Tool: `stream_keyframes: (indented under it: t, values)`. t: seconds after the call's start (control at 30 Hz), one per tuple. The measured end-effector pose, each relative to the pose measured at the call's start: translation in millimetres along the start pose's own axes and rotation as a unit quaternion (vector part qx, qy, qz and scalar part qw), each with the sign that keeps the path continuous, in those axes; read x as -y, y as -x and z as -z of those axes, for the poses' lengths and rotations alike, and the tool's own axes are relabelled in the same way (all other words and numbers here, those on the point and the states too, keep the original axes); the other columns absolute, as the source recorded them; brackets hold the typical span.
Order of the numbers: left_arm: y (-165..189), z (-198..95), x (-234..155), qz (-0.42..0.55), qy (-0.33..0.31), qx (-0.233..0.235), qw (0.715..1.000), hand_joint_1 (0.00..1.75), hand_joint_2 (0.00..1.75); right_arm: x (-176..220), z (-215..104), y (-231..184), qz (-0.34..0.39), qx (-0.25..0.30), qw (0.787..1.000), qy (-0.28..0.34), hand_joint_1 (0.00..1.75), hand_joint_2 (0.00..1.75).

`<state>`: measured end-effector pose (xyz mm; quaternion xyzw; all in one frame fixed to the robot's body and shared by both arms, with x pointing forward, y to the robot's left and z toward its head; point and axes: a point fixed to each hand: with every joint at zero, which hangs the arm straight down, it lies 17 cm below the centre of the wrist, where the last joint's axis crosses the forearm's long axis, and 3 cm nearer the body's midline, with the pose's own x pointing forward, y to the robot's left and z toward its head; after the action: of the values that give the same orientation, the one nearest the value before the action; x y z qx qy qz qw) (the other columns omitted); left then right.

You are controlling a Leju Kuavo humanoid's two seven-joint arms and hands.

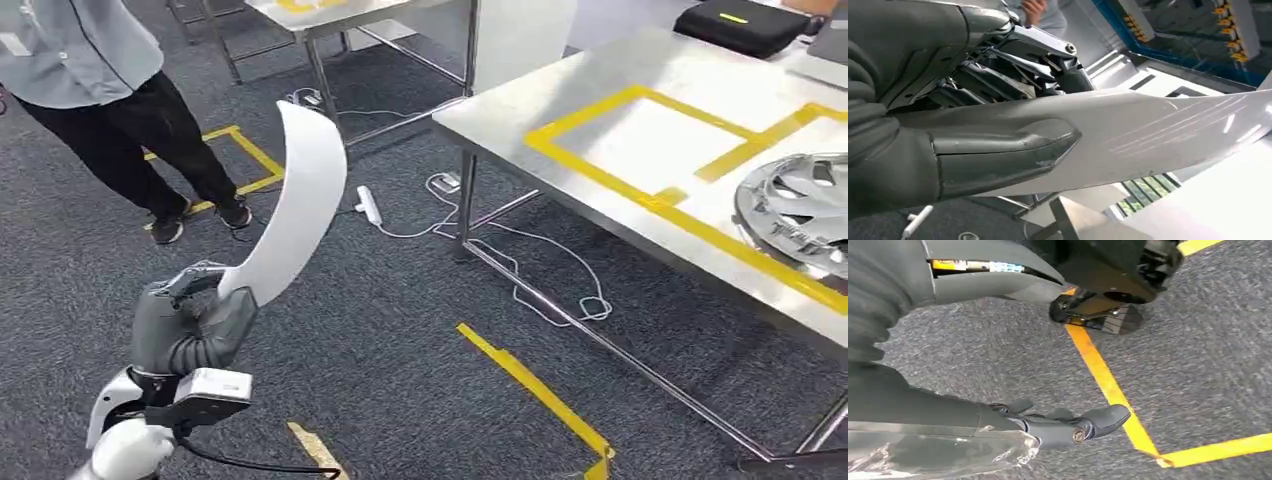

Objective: Take the parts from the cabinet and place them on the table.

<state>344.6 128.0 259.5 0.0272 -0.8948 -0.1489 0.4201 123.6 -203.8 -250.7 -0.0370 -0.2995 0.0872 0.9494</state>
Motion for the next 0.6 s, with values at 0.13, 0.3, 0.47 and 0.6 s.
stream_keyframes:
  t: [0.13, 0.3, 0.47, 0.6]
  values:
    - [1.4, -2.0, 0.2, 0.000, 0.001, -0.002, 1.000, 1.75, 1.75, 0.1, 1.7, -4.1, -0.001, 0.004, 1.000, -0.001, 0.00, 1.75]
    - [1.6, -2.2, 0.0, 0.001, 0.001, -0.002, 1.000, 1.75, 1.75, -0.9, 0.9, -2.3, -0.001, 0.002, 1.000, -0.002, 0.00, 1.75]
    - [0.9, -1.1, -0.7, 0.002, 0.001, 0.000, 1.000, 1.75, 1.75, -2.2, -0.4, 0.3, 0.000, 0.000, 1.000, -0.004, 0.00, 1.75]
    - [0.6, -0.9, -0.3, 0.000, -0.001, 0.000, 1.000, 1.75, 1.75, -1.6, 0.6, -1.8, 0.000, 0.001, 1.000, -0.005, 0.00, 1.75]
